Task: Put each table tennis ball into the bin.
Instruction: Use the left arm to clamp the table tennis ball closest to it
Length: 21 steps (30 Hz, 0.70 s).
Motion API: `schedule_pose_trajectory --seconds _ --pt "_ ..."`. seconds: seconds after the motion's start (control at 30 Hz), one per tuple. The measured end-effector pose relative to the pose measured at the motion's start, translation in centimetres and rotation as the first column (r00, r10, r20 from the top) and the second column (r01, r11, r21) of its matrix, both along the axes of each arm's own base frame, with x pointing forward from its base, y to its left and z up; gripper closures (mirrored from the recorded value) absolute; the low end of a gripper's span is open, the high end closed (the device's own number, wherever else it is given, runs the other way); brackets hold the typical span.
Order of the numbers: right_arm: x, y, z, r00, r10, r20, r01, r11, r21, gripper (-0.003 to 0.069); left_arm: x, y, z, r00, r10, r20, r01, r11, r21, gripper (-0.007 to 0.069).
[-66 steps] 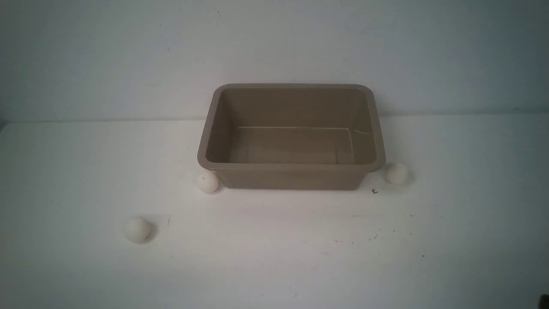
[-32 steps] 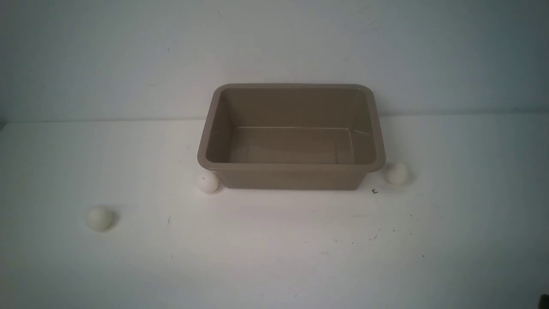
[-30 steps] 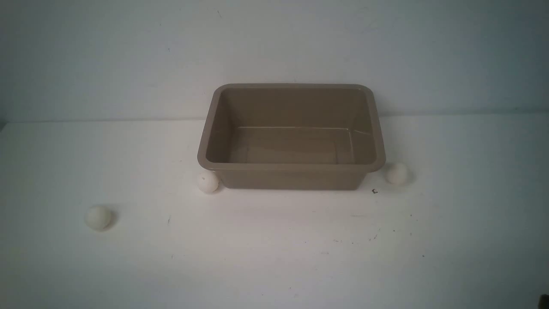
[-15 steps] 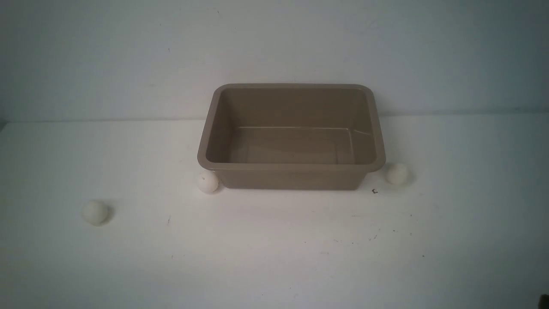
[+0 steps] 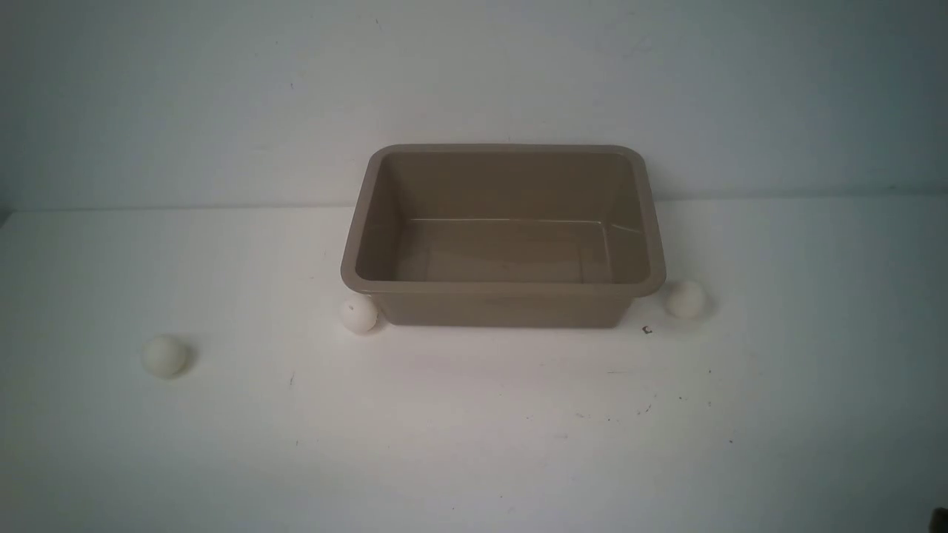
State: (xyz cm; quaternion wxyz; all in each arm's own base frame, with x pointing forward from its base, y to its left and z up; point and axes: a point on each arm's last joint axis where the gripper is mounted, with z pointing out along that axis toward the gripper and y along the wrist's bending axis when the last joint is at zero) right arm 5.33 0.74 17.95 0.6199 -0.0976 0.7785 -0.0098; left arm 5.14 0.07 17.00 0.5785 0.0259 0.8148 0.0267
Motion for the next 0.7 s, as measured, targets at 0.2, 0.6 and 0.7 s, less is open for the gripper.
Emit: schedule_pose_trajectory --seconds 0.2,0.6,0.7 --pt "0.0 0.0 0.0 1.000 0.000 0.000 0.000 1.000 0.000 0.0230 0.0 0.0 0.0 1.000 0.000 0.000 0.000 1.000 0.000 0.0126" --pt "0.0 0.0 0.0 1.000 0.000 0.000 0.000 1.000 0.000 0.0230 0.5 0.0 2.9 0.944 0.021 0.329 0.004 0.997 -0.073 0.0126" --pt "0.0 0.0 0.0 1.000 0.000 0.000 0.000 1.000 0.000 0.0230 0.0 0.0 6.4 0.857 0.033 0.515 0.013 0.996 -0.086 0.0126"
